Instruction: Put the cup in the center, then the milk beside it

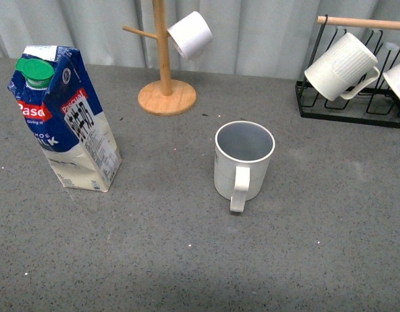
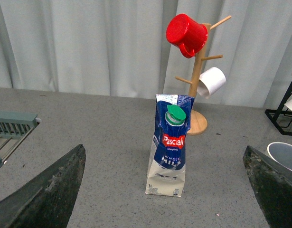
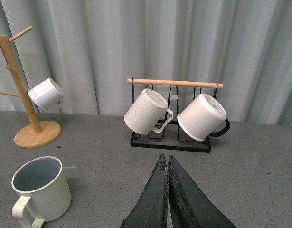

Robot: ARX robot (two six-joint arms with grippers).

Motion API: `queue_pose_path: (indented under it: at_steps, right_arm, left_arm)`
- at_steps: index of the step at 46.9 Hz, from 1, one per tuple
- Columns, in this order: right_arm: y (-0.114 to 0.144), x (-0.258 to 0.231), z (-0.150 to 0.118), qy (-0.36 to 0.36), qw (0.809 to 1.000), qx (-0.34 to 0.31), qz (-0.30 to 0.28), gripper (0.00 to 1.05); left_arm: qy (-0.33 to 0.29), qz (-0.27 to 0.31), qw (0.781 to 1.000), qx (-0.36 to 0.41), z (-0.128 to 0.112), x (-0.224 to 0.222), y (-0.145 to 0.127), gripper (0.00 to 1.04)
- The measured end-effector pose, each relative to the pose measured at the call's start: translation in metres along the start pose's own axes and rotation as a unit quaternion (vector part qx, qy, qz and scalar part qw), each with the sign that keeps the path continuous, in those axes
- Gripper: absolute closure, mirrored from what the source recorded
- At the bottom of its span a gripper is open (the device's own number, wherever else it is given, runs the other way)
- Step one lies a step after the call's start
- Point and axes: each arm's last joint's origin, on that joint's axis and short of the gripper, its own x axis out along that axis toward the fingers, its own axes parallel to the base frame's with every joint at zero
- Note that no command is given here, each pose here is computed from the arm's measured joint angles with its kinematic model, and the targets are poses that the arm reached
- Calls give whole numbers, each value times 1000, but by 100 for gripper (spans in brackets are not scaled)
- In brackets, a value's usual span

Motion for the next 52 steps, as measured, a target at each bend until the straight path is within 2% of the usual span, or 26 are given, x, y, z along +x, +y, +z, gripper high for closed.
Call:
queue_pose_path:
  at_steps: [21,24,38,52]
  right_arm:
    - [0,-10,0,-1,1000,0,0,104]
    - [0,-16,-5,17,1000,0,1,104]
    - [0,-20,-3,3,1000,0,1,104]
    - [0,-20,-3,2,1000,0,1,45]
  left_arm:
    - [0,0,1000,0,0,0,0,7]
    - [0,0,1000,0,0,0,0,7]
    - [0,0,1000,0,0,0,0,7]
    - [0,0,1000,0,0,0,0,7]
